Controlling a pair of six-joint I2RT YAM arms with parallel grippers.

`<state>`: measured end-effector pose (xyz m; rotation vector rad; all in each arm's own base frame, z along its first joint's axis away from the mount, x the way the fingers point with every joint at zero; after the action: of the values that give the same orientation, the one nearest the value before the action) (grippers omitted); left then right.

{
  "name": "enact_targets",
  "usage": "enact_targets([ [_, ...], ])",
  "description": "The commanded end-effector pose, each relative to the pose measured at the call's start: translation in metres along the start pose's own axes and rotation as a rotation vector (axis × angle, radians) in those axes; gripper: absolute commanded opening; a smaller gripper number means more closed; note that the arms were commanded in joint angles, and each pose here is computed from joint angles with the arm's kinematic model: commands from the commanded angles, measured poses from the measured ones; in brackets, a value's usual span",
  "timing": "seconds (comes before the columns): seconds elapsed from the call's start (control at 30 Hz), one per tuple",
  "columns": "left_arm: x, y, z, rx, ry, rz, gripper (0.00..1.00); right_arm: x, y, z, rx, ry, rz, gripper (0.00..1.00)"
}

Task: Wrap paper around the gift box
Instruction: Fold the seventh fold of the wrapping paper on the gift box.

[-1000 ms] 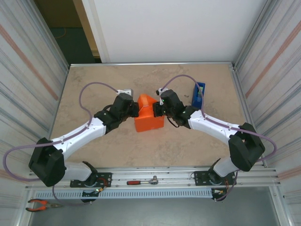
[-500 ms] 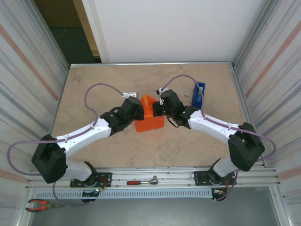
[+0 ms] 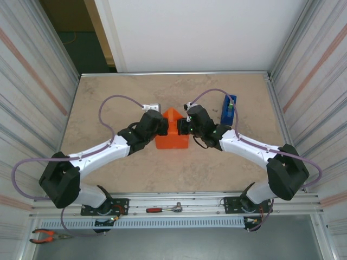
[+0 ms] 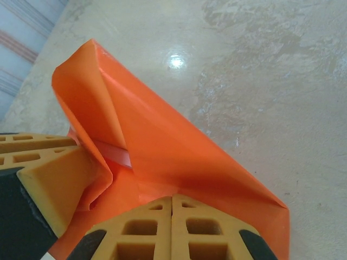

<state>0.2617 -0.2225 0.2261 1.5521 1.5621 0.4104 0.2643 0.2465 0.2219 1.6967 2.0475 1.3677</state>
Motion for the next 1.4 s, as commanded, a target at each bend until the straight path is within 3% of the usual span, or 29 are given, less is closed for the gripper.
enact_targets([
  [0.0,-0.003,-0.01,0.0,0.09,-0.043,-0.027,0.35,-0.014,-0.055,0.008,0.273,-0.045,0.044,0.0],
  [0.4,-0.011,-0.025,0.006,0.085,-0.001,0.05,0.5,-0.013,-0.057,0.008,0.282,-0.022,0.065,0.0],
  [1.0,-0.005,-0.074,0.024,0.045,0.166,0.36,0.51,-0.019,-0.016,-0.015,0.224,0.177,0.358,0.0],
  [1.37,0.003,-0.098,0.033,0.078,0.276,0.437,0.5,-0.026,0.036,-0.043,0.129,0.273,0.412,0.0],
])
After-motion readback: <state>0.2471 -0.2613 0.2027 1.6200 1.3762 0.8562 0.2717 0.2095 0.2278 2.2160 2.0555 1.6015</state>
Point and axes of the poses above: each hand's point on the last joint's axis, 136 mm out from that joint toward the fingers, its own z axis out along the fingers, its own x axis along the line the jaws close on, y = z × x, the point moved 9 cm from there along -z, back along the fingers, and after that the axes turned 2 degrees about -z, right-handed, at the moved point
